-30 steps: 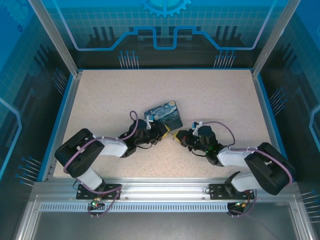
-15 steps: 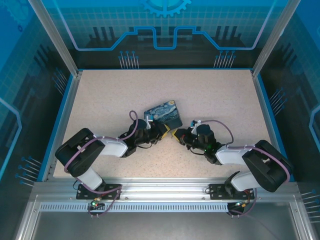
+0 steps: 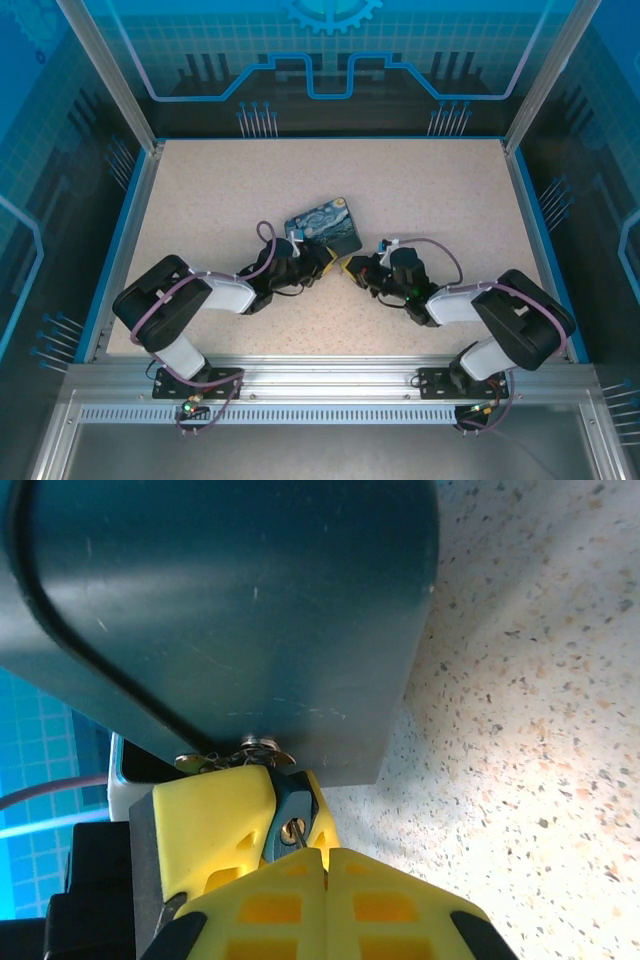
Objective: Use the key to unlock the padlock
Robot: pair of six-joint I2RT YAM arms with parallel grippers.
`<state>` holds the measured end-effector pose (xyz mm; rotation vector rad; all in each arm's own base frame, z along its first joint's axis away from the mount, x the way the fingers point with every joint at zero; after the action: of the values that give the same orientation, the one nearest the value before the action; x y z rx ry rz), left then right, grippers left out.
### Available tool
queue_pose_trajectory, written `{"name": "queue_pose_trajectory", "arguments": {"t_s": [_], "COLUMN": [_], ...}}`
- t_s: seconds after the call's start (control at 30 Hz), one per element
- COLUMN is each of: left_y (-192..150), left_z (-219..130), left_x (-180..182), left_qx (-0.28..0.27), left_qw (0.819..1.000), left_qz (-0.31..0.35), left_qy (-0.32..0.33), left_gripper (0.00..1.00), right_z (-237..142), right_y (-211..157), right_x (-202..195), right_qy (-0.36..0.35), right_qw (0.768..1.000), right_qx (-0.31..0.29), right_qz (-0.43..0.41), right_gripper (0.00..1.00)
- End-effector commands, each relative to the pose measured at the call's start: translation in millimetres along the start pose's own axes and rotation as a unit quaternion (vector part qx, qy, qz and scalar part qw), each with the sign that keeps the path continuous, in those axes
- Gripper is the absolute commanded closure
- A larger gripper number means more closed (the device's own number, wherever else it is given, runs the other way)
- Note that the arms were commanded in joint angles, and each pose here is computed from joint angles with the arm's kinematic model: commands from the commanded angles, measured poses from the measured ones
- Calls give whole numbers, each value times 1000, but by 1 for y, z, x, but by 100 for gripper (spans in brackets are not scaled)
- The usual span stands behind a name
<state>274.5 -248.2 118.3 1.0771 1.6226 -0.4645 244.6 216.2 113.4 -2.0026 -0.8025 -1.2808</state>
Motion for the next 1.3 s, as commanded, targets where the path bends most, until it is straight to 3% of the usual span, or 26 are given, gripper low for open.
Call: {"name": "queue_pose_trajectory", "arguments": {"t_s": [0.0, 0.67, 1.0, 1.27], "left_y": [-3, -3, -2, 1], "left_z": [-3, -10, -13, -15], "left_x": [-27, -32, -42, -51], "left_qx": [14, 16, 15, 7], "left_qw": [998, 998, 997, 994], "left_qz": [2, 4, -1, -14], "left_qy": [-65, -64, -82, -105], "left_gripper": [100, 100, 100, 100], "right_z": [10, 16, 19, 20], "right_y": [-4, 12, 12, 15], "right_x": [14, 9, 13, 11], "right_qy": [34, 20, 30, 35], "right_qw": [998, 996, 988, 989], "right_qx": [37, 47, 73, 73], "right_qz": [-39, -73, -130, -120], "right_gripper": [100, 100, 100, 100]}}
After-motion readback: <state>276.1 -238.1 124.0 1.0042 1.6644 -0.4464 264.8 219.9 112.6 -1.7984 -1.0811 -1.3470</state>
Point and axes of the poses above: each hand's point on the last joint's axis, 136 mm out from that joint toward the fingers, its own z axis out along the fingers, its own x axis along the line the jaws close on, y = z × x, the point moved 6 cm from there along -z, back along the fingers, and after that the axes turned 13 degrees about z, right-handed, at the moved point
